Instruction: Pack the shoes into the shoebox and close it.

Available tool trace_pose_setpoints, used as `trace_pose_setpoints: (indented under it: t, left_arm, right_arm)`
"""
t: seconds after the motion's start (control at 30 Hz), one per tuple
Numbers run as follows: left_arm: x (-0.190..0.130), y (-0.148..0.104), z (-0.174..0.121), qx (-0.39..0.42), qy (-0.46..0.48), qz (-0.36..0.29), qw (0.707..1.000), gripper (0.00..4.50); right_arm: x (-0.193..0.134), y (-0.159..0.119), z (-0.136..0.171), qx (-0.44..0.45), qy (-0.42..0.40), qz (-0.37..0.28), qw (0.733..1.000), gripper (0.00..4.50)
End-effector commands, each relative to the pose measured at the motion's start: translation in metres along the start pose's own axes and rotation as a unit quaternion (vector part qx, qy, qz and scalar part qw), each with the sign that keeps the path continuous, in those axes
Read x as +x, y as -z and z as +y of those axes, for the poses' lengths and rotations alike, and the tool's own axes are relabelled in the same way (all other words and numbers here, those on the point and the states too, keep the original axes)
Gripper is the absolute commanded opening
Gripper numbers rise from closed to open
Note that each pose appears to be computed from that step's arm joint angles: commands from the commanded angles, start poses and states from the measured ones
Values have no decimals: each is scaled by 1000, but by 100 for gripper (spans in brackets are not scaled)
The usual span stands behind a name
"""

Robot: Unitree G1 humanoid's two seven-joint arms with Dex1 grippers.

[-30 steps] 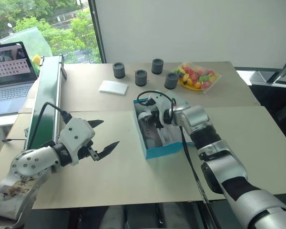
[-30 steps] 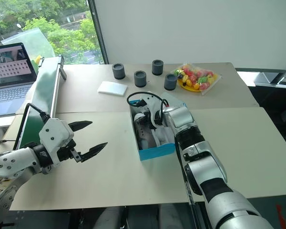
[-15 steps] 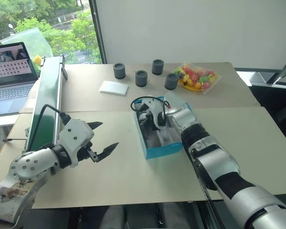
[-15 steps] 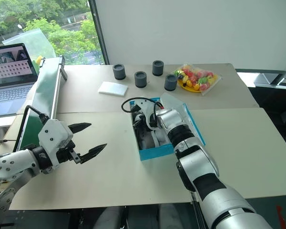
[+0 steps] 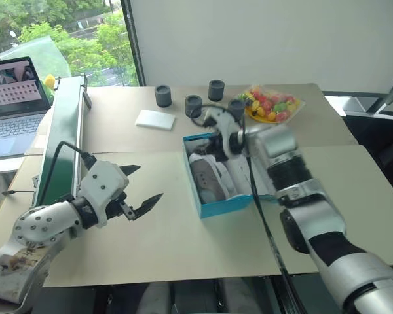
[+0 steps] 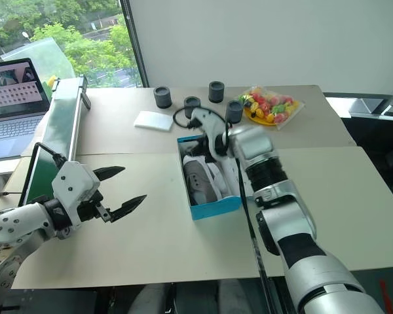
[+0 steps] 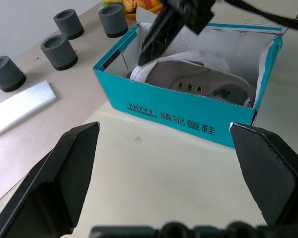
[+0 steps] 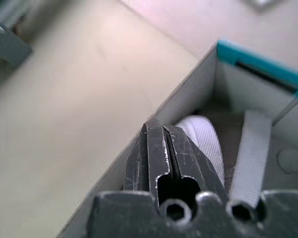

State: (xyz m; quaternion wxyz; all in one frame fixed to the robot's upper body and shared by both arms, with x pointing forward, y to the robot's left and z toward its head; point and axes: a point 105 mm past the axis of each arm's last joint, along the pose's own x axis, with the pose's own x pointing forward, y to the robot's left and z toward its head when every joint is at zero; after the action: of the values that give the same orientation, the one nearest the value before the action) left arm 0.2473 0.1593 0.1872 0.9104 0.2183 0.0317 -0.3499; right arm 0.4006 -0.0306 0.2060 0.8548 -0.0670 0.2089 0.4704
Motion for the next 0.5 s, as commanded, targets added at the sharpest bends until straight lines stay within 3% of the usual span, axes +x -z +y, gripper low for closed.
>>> trace_pose_setpoints:
  t: [0.03, 0.17, 0.27, 0.4, 0.5]
  left_arm:
    - [1, -8, 4, 23, -2, -13, 1000, 450]
    - [2, -10, 4, 26, 4, -17, 1000, 450]
    - [5, -9, 1, 25, 17, -21, 999, 450]
    - [7, -7, -3, 22, 28, -20, 999, 450]
    - [8, -5, -3, 20, 34, -21, 999, 450]
  right_arm:
    - [-10, -11, 1, 21, -4, -24, 999, 4]
    - [-29, -14, -10, 56, 6, -59, 997, 4]
    - [-72, -12, 7, 71, -90, -99, 988, 4]
    - [-125, 8, 21, 34, -144, -99, 984, 4]
    - [-170, 39, 51, -2, -230, -57, 972, 4]
